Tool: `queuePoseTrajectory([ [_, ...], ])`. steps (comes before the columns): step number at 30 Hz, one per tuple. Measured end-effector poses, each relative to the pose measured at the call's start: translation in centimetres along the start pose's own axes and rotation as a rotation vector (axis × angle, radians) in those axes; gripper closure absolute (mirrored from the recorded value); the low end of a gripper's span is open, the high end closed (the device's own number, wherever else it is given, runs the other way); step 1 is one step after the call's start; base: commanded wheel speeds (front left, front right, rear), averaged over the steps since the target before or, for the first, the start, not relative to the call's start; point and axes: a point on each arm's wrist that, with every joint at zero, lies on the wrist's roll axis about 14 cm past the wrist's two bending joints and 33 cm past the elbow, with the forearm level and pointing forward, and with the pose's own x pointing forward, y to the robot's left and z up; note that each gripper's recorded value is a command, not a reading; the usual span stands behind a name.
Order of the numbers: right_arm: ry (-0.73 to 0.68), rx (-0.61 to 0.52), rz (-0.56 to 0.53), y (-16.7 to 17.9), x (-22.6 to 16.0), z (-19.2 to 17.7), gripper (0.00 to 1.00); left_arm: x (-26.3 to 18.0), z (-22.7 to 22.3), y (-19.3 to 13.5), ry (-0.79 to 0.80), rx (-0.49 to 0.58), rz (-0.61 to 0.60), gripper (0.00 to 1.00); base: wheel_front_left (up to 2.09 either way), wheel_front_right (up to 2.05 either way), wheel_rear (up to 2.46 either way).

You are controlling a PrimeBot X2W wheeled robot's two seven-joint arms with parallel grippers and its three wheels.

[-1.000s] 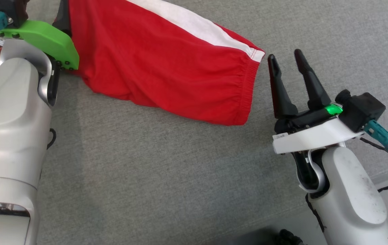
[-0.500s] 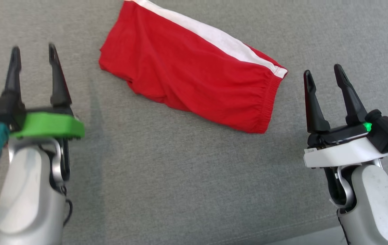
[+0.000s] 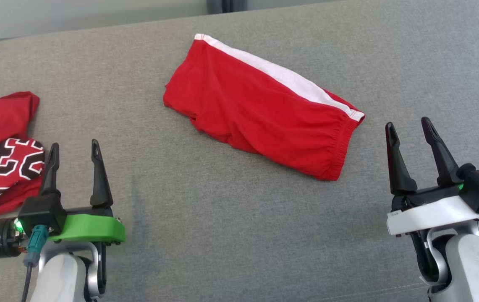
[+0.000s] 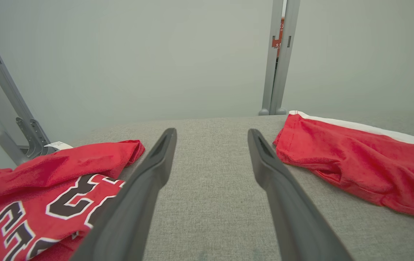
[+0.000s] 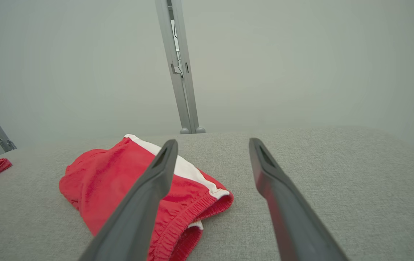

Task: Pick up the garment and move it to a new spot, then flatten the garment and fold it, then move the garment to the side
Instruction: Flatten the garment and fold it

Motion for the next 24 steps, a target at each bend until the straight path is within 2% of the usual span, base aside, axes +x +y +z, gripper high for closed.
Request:
queuePoseTrajectory([
  [18,0.002,0.026,0.005,0.6,-0.2,0.1,0.00,-0.6,0.2,0.7,0.010,0.019,0.008,0.00,0.00,0.00,0.00],
  [24,0.008,0.031,0.002,0.4,0.8,-0.5,0.00,3.2,1.8,-2.1,-0.020,0.018,-0.116,0.00,0.00,0.00,0.00],
])
